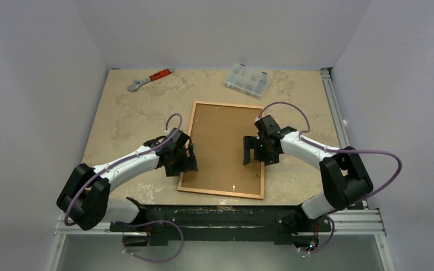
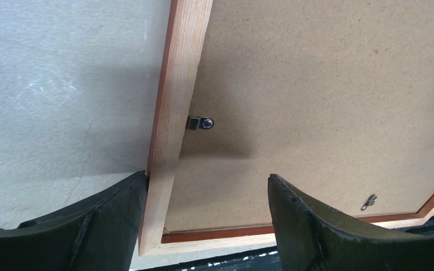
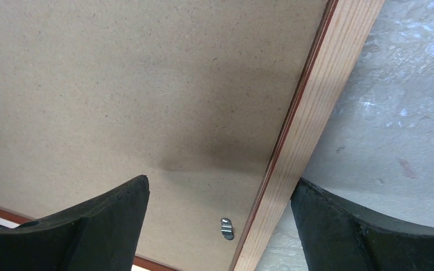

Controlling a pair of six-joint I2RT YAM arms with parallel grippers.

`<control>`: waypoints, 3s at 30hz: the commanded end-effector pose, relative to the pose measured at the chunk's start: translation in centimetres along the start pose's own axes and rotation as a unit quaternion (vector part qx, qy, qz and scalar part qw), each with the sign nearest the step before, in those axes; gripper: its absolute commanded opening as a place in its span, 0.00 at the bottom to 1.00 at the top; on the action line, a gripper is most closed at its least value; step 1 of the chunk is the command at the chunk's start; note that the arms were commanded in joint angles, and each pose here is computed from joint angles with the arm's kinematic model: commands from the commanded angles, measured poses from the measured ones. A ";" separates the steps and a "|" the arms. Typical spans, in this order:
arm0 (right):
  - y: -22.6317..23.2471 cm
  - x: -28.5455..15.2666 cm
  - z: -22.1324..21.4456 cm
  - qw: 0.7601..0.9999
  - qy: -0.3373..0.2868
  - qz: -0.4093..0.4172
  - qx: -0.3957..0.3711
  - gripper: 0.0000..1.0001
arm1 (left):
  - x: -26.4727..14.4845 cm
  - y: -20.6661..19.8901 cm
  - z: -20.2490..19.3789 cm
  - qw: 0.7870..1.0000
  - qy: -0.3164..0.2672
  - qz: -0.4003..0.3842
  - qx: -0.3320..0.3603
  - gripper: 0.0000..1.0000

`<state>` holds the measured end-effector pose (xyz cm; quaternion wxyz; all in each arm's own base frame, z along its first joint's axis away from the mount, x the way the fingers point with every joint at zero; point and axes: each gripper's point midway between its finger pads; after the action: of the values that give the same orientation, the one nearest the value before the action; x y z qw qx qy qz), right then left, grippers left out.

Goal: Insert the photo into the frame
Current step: Install the photo frame at the center of the board.

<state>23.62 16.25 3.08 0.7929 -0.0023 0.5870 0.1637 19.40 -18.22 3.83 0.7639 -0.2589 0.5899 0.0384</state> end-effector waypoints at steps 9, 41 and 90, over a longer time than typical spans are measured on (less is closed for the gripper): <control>-0.9 -2.7 -2.2 0.998 0.004 -0.045 -0.034 0.92 | -0.1 0.5 0.5 1.000 -0.006 0.016 0.000 0.76; -1.3 -1.3 -4.0 0.993 0.033 -0.098 -0.050 0.15 | -0.2 0.6 0.4 1.000 -0.007 0.014 -0.004 0.74; -8.5 -1.2 11.6 0.989 -0.044 -0.125 0.072 0.96 | -0.5 -4.3 4.3 0.999 0.027 -0.036 0.005 0.79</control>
<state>32.96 11.54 5.83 0.8160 0.0300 0.5742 0.0597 24.17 -19.45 7.64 0.7546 -0.2948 0.5860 0.0150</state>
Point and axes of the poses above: each gripper's point midway between its finger pads, its own x axis out along the fingers, its own y axis along the line the jaws close on, z = x × y, and after that the axes turned 13 degrees about -x, right-handed
